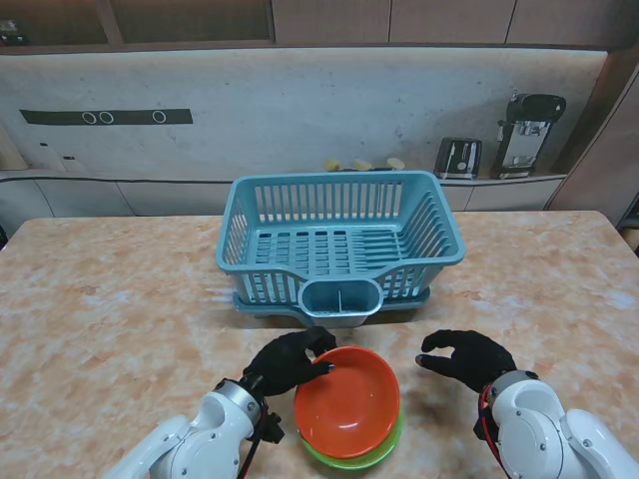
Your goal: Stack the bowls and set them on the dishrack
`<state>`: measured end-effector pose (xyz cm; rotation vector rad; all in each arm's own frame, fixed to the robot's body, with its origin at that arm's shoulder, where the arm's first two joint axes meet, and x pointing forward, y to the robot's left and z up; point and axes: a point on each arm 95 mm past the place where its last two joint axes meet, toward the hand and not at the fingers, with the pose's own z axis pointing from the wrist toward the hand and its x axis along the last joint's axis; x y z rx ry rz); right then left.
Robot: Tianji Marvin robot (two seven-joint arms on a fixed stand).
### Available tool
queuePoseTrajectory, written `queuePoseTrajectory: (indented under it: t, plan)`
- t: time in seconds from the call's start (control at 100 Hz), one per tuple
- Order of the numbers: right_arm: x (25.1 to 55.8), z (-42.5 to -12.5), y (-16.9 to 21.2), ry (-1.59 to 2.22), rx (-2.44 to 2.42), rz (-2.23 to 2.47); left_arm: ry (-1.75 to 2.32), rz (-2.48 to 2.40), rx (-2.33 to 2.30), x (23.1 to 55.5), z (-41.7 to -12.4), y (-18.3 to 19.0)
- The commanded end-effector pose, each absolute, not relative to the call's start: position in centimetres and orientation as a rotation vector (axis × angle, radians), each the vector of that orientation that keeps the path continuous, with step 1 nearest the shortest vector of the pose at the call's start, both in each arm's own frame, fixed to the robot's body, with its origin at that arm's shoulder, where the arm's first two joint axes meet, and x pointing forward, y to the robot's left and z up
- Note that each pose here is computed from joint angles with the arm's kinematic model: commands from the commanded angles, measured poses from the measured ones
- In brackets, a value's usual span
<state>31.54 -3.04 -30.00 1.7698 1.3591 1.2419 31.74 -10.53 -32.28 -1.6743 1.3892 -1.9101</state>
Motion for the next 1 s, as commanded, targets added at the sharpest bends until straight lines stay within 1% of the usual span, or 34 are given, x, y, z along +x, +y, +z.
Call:
queuePoseTrajectory:
  t: [0.0,0.74,0.99]
  plan:
    - [31.1,-30.4,-2.8,1.374,1.79,1.239,1.406,-1.927,-1.661,31.6,-32.0,-10.8]
    - [31.1,-30.4,-2.8,1.374,1.79,1.238,1.338,-1.92,-1.403,30.2,-29.3,-9.1]
    - [31.1,-30.4,-2.8,1.374,1.79,1.238,1.336,-1.864,-1.396,29.5,-29.3,-8.1]
